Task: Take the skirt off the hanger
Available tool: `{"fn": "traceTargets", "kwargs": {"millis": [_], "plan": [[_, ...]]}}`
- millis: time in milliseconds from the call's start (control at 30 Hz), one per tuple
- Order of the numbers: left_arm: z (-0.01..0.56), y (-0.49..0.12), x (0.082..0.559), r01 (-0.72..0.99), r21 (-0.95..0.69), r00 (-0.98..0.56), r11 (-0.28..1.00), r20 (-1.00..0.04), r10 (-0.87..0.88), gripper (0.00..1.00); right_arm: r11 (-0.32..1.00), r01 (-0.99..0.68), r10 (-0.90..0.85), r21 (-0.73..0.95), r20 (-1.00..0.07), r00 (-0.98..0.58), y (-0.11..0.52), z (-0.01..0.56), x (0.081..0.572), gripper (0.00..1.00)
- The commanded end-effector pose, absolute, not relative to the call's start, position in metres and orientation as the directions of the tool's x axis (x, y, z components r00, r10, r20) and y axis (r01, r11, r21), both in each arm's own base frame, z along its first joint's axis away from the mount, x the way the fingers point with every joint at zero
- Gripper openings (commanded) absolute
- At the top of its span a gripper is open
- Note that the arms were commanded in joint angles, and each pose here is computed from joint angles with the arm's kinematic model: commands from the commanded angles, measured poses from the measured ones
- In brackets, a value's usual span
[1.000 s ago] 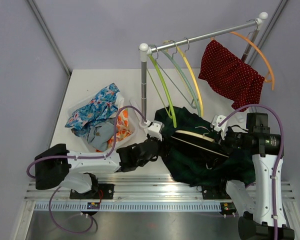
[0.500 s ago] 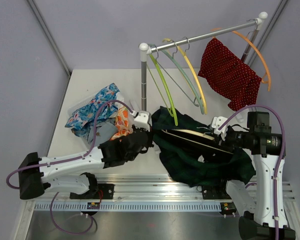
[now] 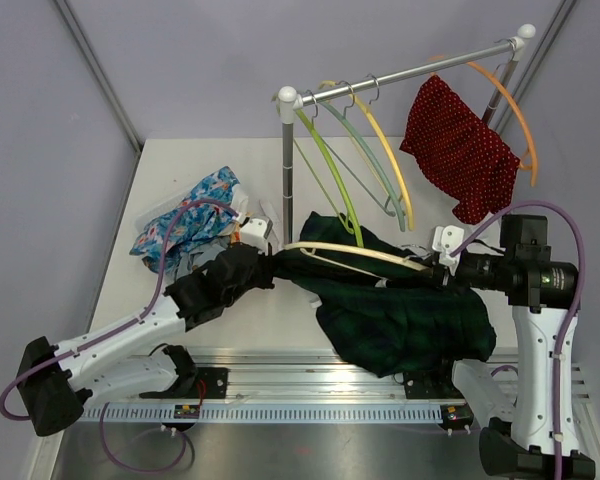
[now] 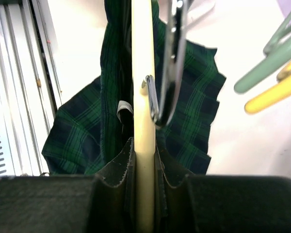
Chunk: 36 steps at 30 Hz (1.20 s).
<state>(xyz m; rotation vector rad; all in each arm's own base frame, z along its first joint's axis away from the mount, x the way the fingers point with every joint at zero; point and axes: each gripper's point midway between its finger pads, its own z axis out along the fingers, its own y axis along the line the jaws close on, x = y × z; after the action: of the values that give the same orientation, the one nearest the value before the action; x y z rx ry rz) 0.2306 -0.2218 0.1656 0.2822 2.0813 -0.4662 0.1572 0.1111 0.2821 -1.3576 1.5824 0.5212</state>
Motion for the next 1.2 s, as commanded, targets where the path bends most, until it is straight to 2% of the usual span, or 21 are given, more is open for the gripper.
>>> {"fn": "traceTargets", "kwargs": {"millis": [0,167,300,333,367,400,433,467,567,600,767,867,1000,1100,1167], "plan": [[0.150,-0.185,0.236,0.327,-0.103,-0.521,0.939,-0.849,0.088,0.00,0.297,-0.923,-0.505,-0.244,-0.861,0.066,0.113,0.298,0.144,0.00],[0.156,-0.200,0.231,0.411,-0.150,-0.493,0.899,-0.866,0.081,0.00,0.366,-0.902,-0.482,-0.229,-0.876,0.026,0.111,0.308,0.156,0.00],[0.182,-0.208,0.229,0.482,-0.176,-0.405,0.858,-0.913,0.040,0.01,0.391,-0.894,-0.487,-0.220,-0.874,0.002,0.107,0.303,0.164,0.00],[0.186,-0.210,0.227,0.505,-0.179,-0.390,0.844,-0.920,0.038,0.07,0.391,-0.895,-0.485,-0.217,-0.874,0.000,0.107,0.301,0.164,0.00],[0.194,-0.211,0.227,0.522,-0.174,-0.360,0.835,-0.933,0.031,0.22,0.391,-0.894,-0.486,-0.221,-0.874,0.004,0.107,0.301,0.166,0.00],[0.207,-0.212,0.223,0.551,-0.178,-0.327,0.815,-0.945,0.015,0.32,0.404,-0.893,-0.482,-0.200,-0.876,-0.022,0.106,0.296,0.168,0.00],[0.214,-0.213,0.221,0.573,-0.172,-0.301,0.802,-0.953,0.010,0.38,0.411,-0.890,-0.482,-0.196,-0.876,-0.030,0.106,0.294,0.170,0.00],[0.221,-0.213,0.220,0.593,-0.150,-0.266,0.791,-0.964,0.017,0.54,0.418,-0.885,-0.486,-0.208,-0.874,-0.024,0.104,0.294,0.175,0.00],[0.248,-0.206,0.210,0.645,-0.089,-0.158,0.759,-0.987,0.019,0.80,0.452,-0.872,-0.502,-0.188,-0.861,-0.075,0.097,0.278,0.186,0.00],[0.253,-0.207,0.205,0.672,-0.064,-0.130,0.738,-0.991,0.033,0.83,0.460,-0.868,-0.513,-0.187,-0.854,-0.087,0.094,0.274,0.190,0.00],[0.278,-0.203,0.183,0.765,0.162,0.093,0.624,-0.986,0.142,0.91,0.411,-0.896,-0.540,-0.168,-0.837,-0.091,0.093,0.256,0.197,0.00],[0.273,-0.219,0.167,0.847,0.265,0.179,0.462,-0.958,0.222,0.93,0.265,-0.937,-0.571,-0.226,-0.820,0.037,0.100,0.251,0.190,0.00],[0.271,-0.247,0.151,0.923,0.260,0.196,0.283,-0.952,0.234,0.95,0.138,-0.942,-0.567,-0.305,-0.805,0.178,0.110,0.249,0.178,0.00],[0.268,-0.266,0.156,0.941,0.239,0.179,0.241,-0.953,0.244,0.95,0.066,-0.943,-0.574,-0.325,-0.786,0.230,0.119,0.244,0.169,0.00],[0.279,-0.279,0.153,0.939,0.273,0.222,0.211,-0.946,0.234,0.95,0.038,-0.950,-0.591,-0.309,-0.774,0.228,0.123,0.237,0.165,0.00]]}}
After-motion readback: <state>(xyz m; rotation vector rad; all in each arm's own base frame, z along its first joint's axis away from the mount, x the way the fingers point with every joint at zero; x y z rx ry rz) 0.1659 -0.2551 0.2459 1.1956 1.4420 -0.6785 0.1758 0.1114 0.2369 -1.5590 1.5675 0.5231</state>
